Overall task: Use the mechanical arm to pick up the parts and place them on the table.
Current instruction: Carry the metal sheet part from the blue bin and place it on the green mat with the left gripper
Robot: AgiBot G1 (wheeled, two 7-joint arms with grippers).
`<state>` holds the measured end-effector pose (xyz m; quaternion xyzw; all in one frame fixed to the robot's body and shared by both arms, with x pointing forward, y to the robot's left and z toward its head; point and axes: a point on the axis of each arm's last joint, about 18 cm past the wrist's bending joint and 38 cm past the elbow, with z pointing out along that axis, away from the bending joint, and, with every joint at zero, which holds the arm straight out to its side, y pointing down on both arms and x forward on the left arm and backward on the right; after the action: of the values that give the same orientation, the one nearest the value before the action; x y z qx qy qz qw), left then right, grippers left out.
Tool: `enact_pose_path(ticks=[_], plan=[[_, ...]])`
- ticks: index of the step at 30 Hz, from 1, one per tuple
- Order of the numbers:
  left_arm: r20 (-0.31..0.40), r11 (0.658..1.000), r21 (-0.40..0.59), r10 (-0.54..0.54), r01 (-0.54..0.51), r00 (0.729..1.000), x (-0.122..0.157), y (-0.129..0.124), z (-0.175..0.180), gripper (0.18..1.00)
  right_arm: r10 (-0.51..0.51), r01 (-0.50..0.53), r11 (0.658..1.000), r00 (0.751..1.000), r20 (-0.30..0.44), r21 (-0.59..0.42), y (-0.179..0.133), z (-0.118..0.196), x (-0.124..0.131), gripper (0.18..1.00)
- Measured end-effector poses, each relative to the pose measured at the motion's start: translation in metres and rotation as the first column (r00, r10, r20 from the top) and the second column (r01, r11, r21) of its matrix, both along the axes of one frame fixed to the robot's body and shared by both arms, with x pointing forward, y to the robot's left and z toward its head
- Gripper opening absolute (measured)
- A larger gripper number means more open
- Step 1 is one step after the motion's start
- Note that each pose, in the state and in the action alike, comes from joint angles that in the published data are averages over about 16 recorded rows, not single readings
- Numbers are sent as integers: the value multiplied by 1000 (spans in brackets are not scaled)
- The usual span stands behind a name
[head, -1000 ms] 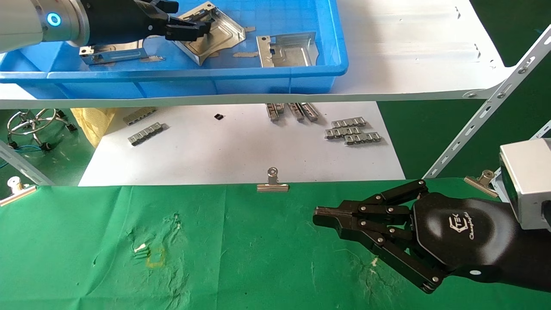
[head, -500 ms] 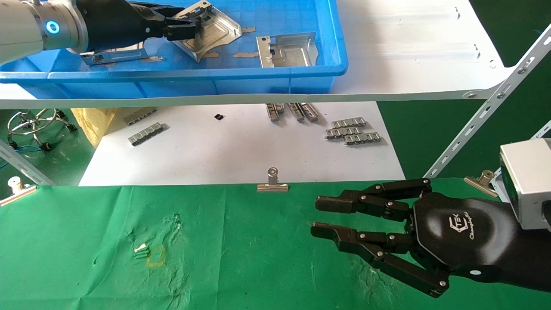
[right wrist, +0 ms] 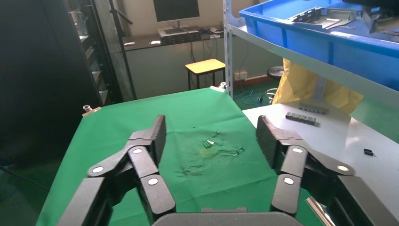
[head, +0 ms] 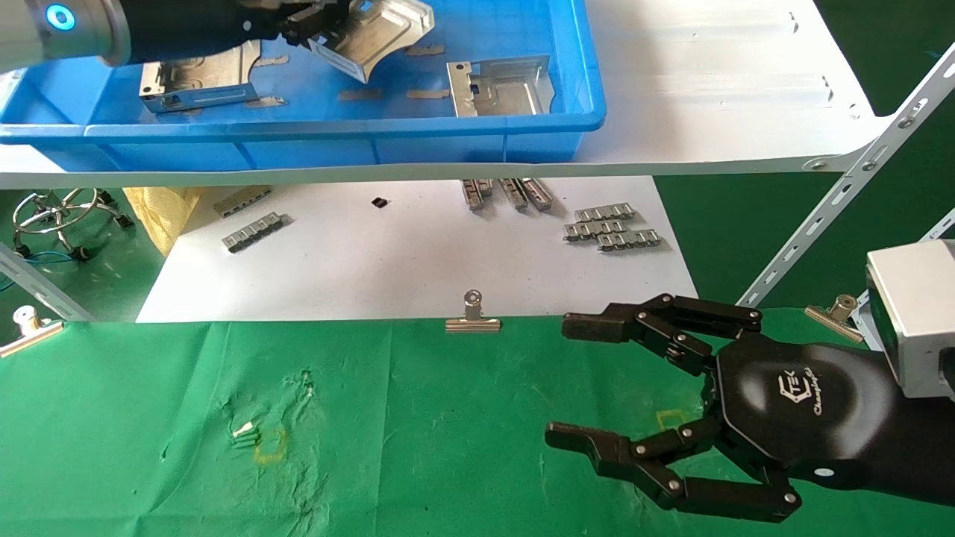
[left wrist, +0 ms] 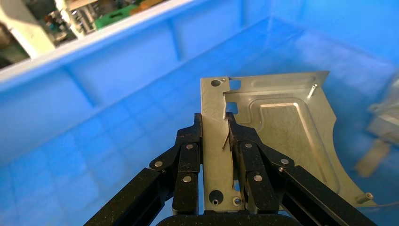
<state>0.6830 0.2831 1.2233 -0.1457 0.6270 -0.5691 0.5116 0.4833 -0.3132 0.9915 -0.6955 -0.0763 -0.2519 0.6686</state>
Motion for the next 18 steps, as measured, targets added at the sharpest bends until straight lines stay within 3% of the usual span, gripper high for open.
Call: enact_pose_path(ticks=[9,18], plan=[[44,981,111,-167,161,985,-35,-1,-1,273,0,0,1000,1000,0,0,0,0,0,813],[75,894,300,-369,332,926,-76,2,-26,272,0,0,1000,1000,0,0,0,0,0,947]])
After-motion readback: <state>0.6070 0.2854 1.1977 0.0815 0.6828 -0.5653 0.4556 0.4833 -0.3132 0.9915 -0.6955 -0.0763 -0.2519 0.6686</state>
